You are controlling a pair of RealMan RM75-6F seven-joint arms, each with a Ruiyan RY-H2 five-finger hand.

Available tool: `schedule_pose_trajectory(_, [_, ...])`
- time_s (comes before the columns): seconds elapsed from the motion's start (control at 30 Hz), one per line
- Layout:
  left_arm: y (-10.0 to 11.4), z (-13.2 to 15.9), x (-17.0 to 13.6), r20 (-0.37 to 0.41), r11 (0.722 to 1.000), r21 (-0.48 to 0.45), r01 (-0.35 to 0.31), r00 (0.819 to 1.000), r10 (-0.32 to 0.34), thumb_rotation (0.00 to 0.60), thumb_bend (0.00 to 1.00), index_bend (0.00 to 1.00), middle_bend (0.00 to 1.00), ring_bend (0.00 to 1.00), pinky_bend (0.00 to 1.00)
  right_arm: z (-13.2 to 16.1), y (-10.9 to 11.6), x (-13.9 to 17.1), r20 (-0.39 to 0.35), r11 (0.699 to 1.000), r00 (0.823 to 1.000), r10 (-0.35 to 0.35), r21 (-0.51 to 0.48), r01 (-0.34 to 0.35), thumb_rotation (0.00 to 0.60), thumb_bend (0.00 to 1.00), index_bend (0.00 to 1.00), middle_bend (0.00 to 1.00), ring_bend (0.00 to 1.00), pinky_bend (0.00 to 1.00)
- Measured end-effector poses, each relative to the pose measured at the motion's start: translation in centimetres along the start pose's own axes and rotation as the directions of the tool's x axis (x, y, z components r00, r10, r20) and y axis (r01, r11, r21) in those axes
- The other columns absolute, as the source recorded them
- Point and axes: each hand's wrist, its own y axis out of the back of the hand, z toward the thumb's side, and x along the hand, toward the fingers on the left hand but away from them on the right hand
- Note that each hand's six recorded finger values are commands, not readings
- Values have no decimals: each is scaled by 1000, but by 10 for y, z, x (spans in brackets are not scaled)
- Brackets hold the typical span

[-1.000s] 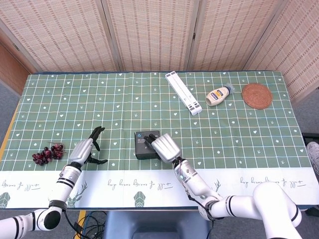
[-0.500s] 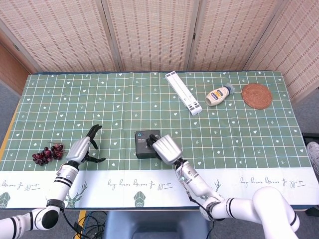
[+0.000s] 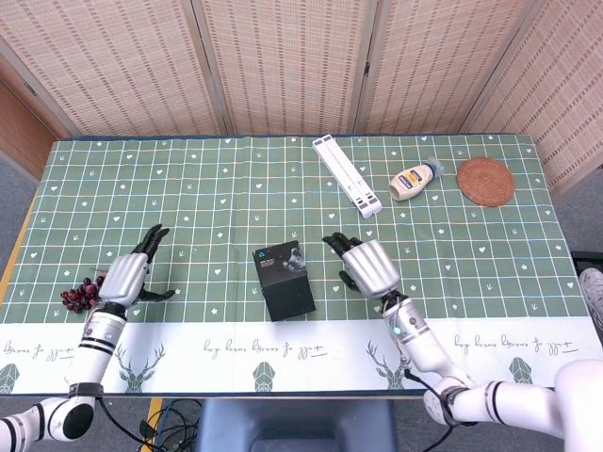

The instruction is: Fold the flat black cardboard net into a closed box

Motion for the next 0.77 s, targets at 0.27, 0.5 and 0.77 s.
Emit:
schedule_pose_trajectory(0.27, [21,-30,-28,-18,980,150,-130,991,134,600,84,0,0,145,438,-76,34,62,138,1000,990,-7,-13,9,600,353,180,280,460,704])
schedule_pose_trajectory(0.5, [31,-57,-73,-59,956,226,-189,977,207,600,85,0,0,139,434,-128,38,136,281,999,960,2,-52,13,600,353,193,320,460,696])
schedule_pose_trajectory(0.77, [35,-59,-115,-82,939,278,-202,969,233,600,84,0,0,135,429,-158,38,211,427,998,904,-13,-44,35,600,356,208,332,460,695])
